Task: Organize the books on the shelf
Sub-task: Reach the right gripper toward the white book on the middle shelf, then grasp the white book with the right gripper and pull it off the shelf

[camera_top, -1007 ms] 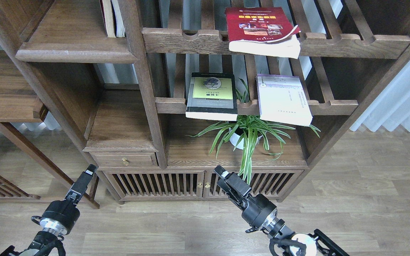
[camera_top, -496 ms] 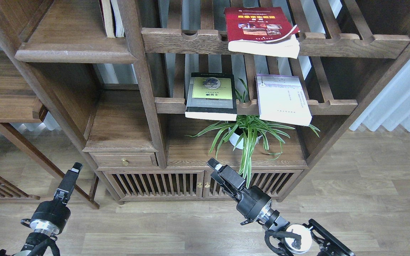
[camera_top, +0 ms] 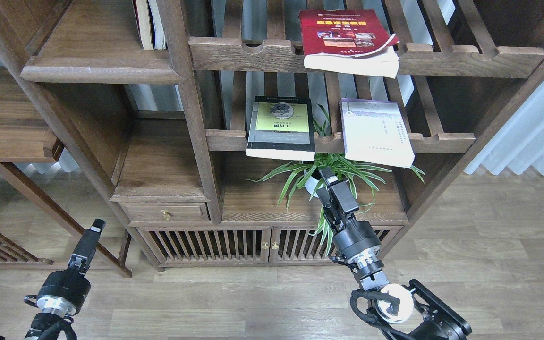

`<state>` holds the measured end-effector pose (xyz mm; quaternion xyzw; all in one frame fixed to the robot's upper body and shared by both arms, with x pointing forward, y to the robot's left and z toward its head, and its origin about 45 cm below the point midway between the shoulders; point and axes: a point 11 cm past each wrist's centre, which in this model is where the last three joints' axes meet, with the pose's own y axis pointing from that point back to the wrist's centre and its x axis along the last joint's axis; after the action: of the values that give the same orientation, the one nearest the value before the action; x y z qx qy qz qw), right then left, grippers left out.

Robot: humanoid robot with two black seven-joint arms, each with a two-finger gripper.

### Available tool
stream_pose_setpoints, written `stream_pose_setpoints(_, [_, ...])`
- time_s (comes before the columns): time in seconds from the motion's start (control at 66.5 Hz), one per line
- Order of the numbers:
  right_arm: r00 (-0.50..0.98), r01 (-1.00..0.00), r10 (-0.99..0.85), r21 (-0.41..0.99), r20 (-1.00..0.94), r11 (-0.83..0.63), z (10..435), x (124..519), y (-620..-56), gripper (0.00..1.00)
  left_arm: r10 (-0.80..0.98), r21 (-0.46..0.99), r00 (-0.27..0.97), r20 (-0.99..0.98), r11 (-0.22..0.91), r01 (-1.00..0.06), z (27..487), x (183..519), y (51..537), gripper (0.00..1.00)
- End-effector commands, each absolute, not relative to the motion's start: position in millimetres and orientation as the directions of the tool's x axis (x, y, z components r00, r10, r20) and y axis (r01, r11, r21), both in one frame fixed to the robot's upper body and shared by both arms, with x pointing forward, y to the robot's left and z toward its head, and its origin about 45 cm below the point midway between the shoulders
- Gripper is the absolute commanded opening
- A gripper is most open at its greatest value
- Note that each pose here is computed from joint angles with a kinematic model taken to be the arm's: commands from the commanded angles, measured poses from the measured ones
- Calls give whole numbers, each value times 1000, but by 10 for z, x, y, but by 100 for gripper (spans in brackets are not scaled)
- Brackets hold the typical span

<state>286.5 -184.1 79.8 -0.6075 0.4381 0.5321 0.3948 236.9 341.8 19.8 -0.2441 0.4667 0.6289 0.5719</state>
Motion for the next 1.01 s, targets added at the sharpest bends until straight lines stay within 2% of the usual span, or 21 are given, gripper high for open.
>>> stream_pose_setpoints(0.0, [21, -967, -80, 0, -997, -254, 837, 2981, -1913, 99, 491, 310, -230, -840, 87, -947, 192, 2361, 3426, 100])
stream_pose_setpoints(0.331, [-122, -990, -122, 130, -985, -53, 835, 3318, -2288, 99, 479, 317, -246, -843, 72, -946, 168, 2342, 3459, 100])
stream_pose_setpoints(0.586, [-167, -986, -75, 167, -983, 5, 868, 3416, -2404, 96, 478, 321, -254, -841, 62, -945, 158, 2330, 3490, 100])
stream_pose_setpoints(0.797, [-172, -985, -67, 169, -983, 45, 897, 3452, -2491, 75, 478, 322, -256, -840, 60, -945, 157, 2328, 3496, 100])
stream_pose_setpoints(0.812, [-171, -985, -65, 168, -983, 48, 900, 3458, -2501, 66, 478, 324, -259, -840, 58, -944, 151, 2315, 3502, 100])
stream_pose_setpoints(0.842, [-169, -985, -63, 166, -984, 48, 909, 3465, -2498, 61, 478, 327, -262, -839, 57, -943, 143, 2301, 3504, 100])
stream_pose_setpoints(0.992, [-173, -984, -60, 170, -983, 48, 901, 3462, -2497, 54, 476, 335, -272, -836, 52, -941, 120, 2255, 3519, 100])
